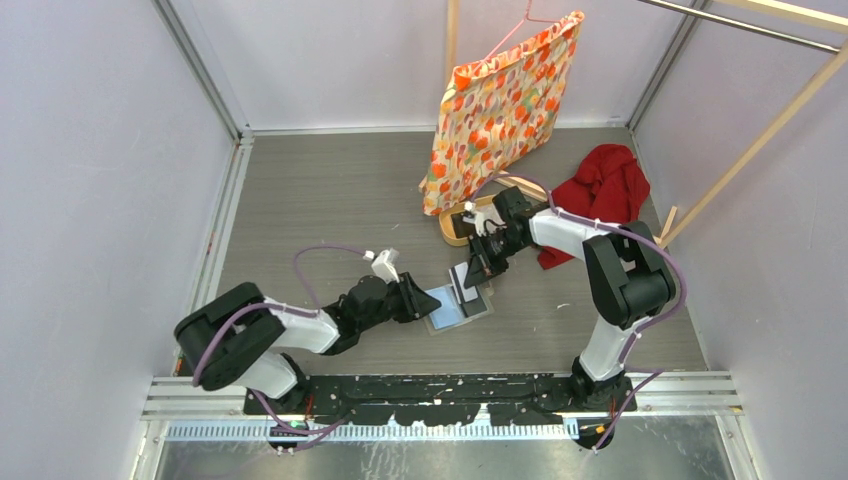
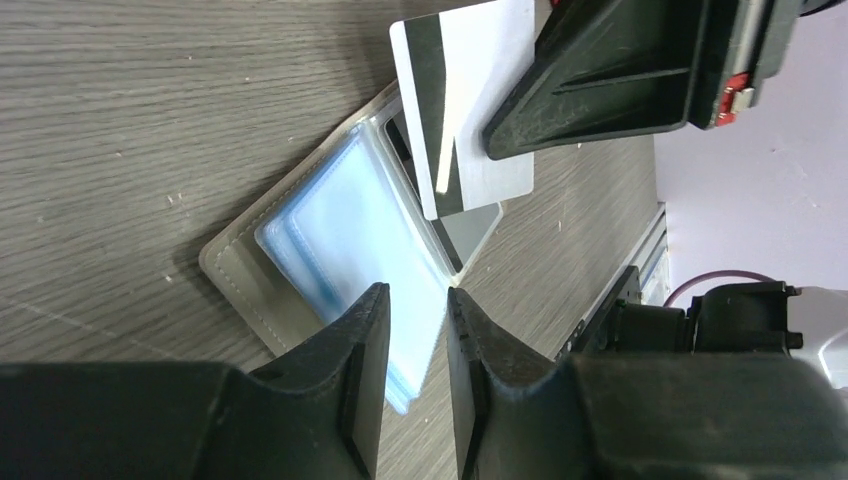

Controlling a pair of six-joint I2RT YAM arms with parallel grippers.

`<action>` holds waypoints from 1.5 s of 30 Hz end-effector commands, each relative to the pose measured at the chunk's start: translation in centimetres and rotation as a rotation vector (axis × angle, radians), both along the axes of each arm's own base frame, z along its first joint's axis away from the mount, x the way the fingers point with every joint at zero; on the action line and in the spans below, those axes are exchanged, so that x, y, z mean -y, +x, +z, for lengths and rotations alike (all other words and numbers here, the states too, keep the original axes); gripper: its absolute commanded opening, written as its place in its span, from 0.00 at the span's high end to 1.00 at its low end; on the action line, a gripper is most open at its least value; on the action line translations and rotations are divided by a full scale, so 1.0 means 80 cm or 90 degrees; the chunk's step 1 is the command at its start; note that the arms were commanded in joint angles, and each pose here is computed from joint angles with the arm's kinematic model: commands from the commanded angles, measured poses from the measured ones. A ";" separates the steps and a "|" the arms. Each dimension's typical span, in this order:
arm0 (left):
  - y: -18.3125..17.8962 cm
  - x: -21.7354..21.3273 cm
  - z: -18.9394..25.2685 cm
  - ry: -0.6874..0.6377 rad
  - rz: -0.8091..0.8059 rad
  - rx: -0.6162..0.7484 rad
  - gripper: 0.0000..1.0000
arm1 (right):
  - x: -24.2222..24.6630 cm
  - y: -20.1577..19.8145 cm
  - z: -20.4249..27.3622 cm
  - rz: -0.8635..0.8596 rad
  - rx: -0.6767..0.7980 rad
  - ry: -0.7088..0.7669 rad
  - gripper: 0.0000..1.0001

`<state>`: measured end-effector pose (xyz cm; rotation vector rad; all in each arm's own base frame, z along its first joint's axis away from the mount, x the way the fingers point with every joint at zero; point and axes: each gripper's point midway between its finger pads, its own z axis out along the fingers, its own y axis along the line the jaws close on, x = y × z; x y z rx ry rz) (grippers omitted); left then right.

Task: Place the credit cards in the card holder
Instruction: Insert the credit card into the card holder.

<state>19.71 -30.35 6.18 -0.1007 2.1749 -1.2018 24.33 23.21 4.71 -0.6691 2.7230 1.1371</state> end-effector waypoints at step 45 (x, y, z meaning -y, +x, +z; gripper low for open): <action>-0.002 -0.014 -0.058 -0.034 0.044 -0.089 0.79 | -0.017 -0.038 -0.011 -0.085 -0.127 0.055 0.97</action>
